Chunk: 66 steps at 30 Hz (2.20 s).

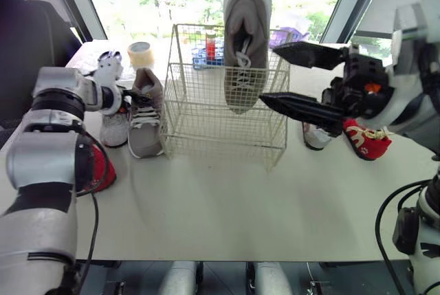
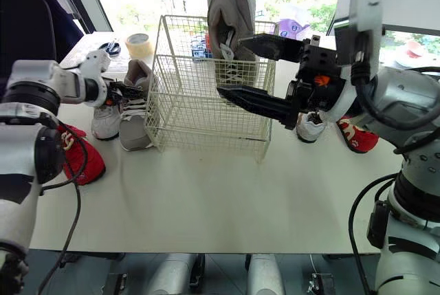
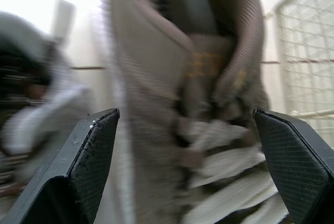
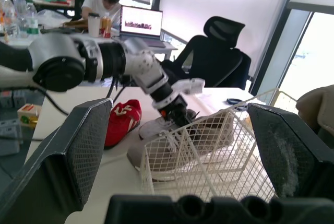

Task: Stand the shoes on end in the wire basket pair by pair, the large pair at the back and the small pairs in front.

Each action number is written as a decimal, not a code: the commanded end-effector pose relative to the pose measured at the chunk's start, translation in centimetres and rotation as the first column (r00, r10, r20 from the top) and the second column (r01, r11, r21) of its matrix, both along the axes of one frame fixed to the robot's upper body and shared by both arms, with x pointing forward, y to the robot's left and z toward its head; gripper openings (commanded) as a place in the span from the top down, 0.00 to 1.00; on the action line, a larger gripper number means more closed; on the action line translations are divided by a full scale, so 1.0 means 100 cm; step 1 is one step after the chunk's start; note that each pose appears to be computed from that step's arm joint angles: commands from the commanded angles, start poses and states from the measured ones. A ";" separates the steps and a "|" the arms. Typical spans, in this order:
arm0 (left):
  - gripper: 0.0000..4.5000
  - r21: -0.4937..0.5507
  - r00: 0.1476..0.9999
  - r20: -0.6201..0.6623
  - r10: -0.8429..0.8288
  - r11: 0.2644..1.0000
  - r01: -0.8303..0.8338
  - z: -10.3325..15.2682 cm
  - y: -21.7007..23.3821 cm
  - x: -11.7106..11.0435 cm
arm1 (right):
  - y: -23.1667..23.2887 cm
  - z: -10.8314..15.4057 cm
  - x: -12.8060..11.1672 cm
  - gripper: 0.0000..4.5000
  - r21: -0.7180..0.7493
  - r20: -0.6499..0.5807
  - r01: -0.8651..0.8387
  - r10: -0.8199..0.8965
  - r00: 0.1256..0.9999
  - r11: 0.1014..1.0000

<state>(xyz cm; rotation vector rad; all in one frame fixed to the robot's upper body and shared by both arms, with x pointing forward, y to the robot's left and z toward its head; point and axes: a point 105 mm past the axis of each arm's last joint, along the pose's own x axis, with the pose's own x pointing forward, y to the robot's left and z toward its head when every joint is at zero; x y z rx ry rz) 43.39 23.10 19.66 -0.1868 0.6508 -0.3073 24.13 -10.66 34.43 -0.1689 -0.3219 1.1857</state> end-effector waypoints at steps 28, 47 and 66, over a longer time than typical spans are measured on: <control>0.94 -0.176 0.346 0.920 0.182 0.983 -0.048 0.285 0.010 -0.038 | -0.017 0.016 0.008 0.00 -0.064 0.011 0.073 -0.072 0.997 0.995; 0.94 -0.056 -0.075 0.996 0.058 0.998 0.029 0.241 -0.123 -0.053 | -0.043 0.037 0.002 0.00 -0.180 0.061 0.204 -0.197 0.979 0.962; 0.94 0.003 0.216 0.976 -0.004 1.000 0.005 0.129 -0.133 -0.010 | -0.042 0.034 0.005 0.00 -0.128 0.055 0.220 -0.215 0.975 0.967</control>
